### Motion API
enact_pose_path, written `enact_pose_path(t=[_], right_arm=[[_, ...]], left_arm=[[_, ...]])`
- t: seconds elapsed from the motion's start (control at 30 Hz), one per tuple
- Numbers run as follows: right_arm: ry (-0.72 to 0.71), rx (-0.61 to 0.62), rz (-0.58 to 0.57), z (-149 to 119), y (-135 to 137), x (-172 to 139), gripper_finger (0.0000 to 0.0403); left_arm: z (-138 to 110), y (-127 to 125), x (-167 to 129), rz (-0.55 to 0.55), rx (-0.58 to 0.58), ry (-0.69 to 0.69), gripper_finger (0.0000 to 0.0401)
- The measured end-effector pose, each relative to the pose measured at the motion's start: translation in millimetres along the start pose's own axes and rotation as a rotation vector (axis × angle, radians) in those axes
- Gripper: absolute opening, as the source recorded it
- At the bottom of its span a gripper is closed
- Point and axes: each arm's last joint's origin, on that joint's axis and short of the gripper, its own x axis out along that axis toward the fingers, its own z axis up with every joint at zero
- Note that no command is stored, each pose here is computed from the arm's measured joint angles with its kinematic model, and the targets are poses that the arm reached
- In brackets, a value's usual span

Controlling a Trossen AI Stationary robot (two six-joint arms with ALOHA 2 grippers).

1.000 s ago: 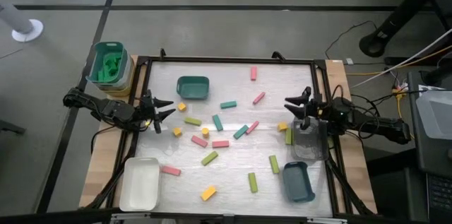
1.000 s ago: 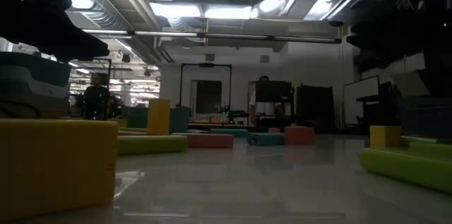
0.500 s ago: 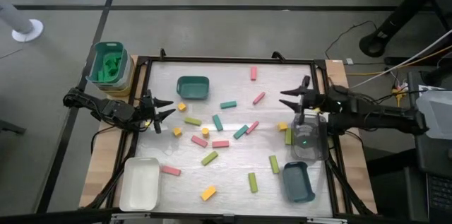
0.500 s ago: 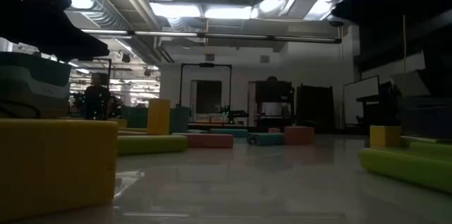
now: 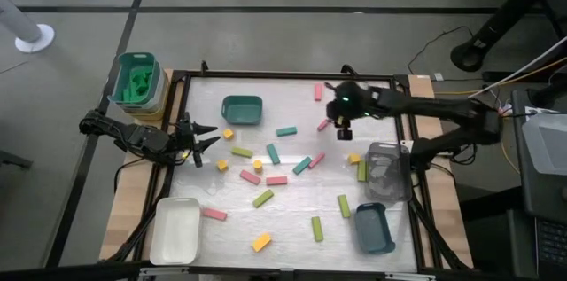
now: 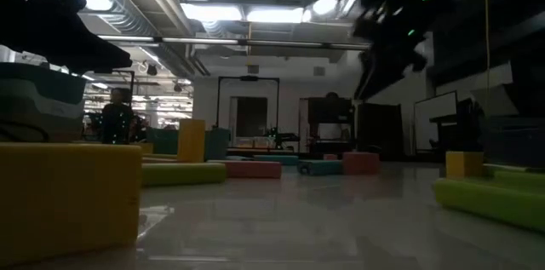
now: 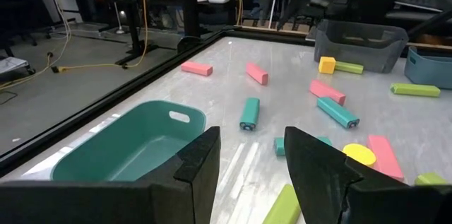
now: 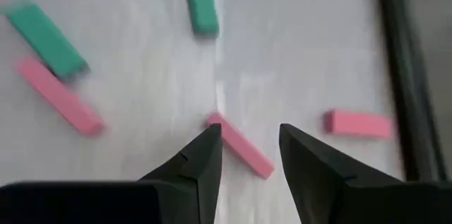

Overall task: Sort blocks
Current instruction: Put the pink block into the black bin

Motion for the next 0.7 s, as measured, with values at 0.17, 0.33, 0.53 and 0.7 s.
enact_pose_path(t=[0.17,0.33,0.53,0.7], right_arm=[[0.135,-0.073,0.068,7,-12,38,0.0145],[0.200,-0.161,0.120,10,-15,66,0.0145],[0.275,-0.179,0.174,4,-13,78,0.0145],[0.291,-0.175,0.184,3,-12,78,0.0145]], left_arm=[[0,0,0,0.000,0.000,0.000,0.0148],[0,0,0,0.000,0.001,0.000,0.0148],[0,0,0,0.001,0.001,0.001,0.0148],[0,0,0,0.001,0.001,0.001,0.0148]])
